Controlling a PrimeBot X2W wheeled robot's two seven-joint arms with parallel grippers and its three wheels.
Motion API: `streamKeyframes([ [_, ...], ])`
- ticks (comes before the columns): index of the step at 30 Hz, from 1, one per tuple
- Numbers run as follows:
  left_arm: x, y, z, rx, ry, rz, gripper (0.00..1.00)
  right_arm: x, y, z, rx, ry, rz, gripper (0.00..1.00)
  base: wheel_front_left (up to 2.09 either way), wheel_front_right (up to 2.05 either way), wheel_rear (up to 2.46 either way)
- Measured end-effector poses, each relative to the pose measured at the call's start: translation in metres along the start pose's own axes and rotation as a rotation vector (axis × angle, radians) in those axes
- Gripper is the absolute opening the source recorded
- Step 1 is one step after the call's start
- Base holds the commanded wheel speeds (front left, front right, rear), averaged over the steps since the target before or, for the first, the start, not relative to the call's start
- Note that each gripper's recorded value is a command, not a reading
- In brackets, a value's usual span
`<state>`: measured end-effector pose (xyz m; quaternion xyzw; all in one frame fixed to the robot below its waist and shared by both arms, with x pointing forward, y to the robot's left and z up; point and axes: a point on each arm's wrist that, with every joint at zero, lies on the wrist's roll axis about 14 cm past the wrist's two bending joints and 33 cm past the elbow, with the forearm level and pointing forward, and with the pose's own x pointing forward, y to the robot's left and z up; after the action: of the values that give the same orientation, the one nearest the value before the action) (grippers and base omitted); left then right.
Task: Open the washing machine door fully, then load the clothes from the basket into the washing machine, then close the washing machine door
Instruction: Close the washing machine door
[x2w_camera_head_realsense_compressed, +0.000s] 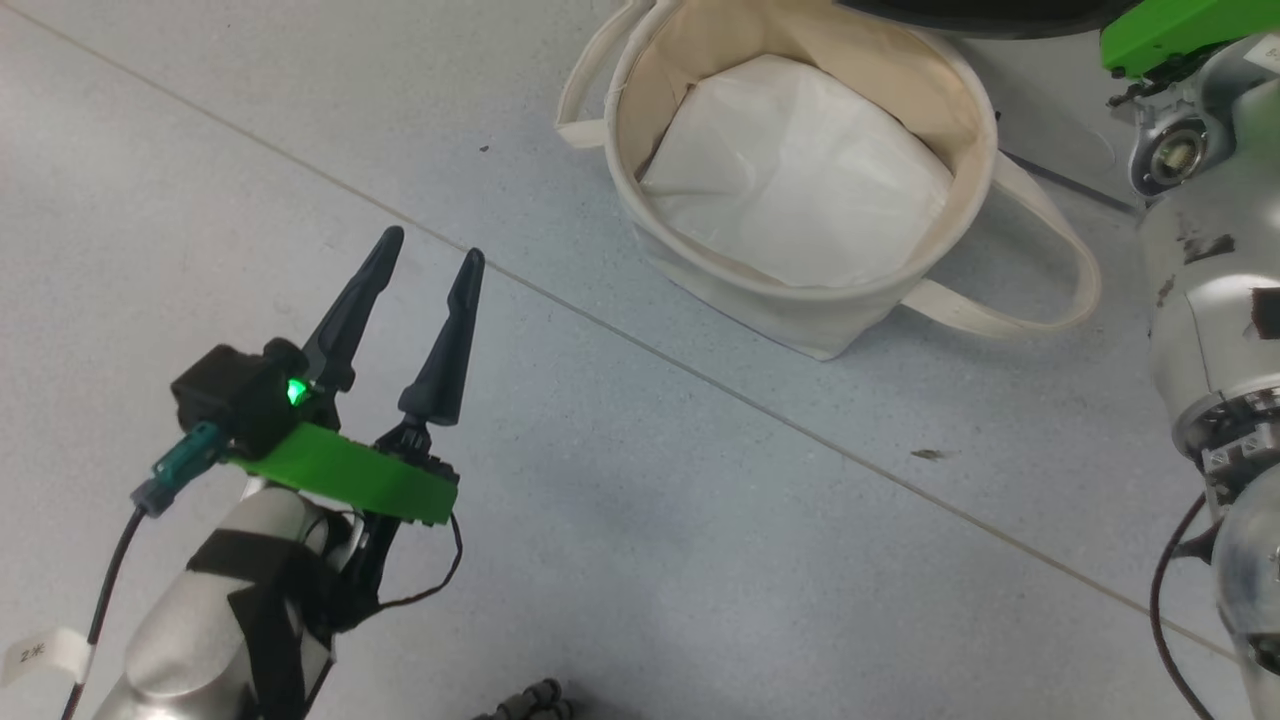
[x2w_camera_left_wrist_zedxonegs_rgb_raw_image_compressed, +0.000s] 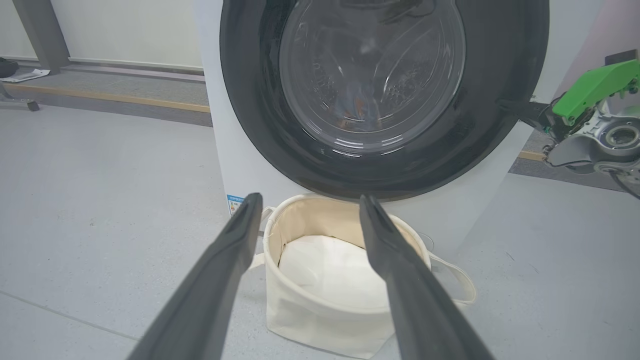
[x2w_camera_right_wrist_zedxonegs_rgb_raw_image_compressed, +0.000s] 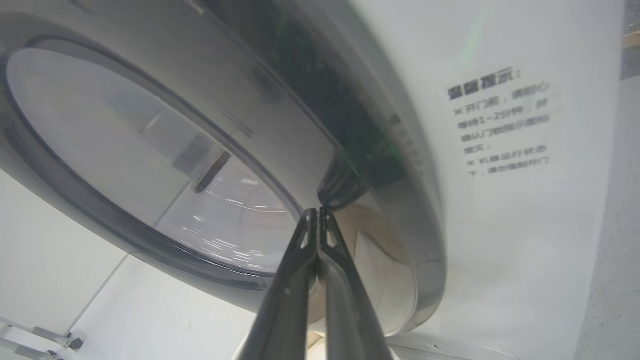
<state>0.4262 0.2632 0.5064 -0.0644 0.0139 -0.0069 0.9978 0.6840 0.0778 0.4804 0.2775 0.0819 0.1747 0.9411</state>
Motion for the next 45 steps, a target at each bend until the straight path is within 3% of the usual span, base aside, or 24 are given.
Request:
streamKeyframes([
  [5, -0.001, 0.000, 0.006, -0.008, -0.018, 0.000, 1.00, -0.003, 0.001, 0.009, -0.010, -0.012, -0.004, 0.00, 0.00, 0.00, 0.00],
  [6, -0.001, -0.001, 0.007, -0.009, -0.021, -0.001, 1.00, -0.004, 0.001, 0.010, -0.012, -0.011, -0.005, 0.08, 0.00, 0.00, 0.00],
  [7, -0.001, -0.001, 0.008, -0.013, -0.023, -0.001, 1.00, -0.005, 0.002, 0.010, -0.015, -0.009, -0.004, 0.87, 0.00, 0.00, 0.00],
  [8, -0.002, -0.001, 0.009, -0.017, -0.026, -0.001, 1.00, -0.006, 0.004, 0.012, -0.021, -0.007, 0.000, 1.00, 0.00, 0.00, 0.00],
  [18, -0.013, 0.004, 0.027, -0.011, -0.071, 0.004, 1.00, -0.029, 0.027, 0.050, -0.120, -0.069, 0.055, 1.00, 0.00, 0.00, 0.00],
  [25, -0.036, 0.020, 0.032, 0.021, -0.067, 0.020, 1.00, -0.086, 0.039, 0.071, -0.196, -0.136, 0.117, 1.00, 0.00, 0.00, 0.00],
  [31, -0.033, 0.024, 0.038, 0.059, -0.064, -0.007, 1.00, -0.139, 0.017, 0.091, -0.247, -0.199, 0.086, 1.00, 0.00, 0.00, 0.00],
  [36, -0.021, 0.021, 0.045, 0.025, -0.078, -0.026, 1.00, -0.183, -0.005, 0.117, -0.281, -0.278, 0.035, 1.00, 0.00, 0.00, 0.00],
  [45, 0.001, 0.001, 0.056, 0.022, -0.094, -0.094, 1.00, -0.283, -0.066, 0.146, -0.304, -0.369, -0.143, 1.00, 0.00, 0.00, 0.00],
])
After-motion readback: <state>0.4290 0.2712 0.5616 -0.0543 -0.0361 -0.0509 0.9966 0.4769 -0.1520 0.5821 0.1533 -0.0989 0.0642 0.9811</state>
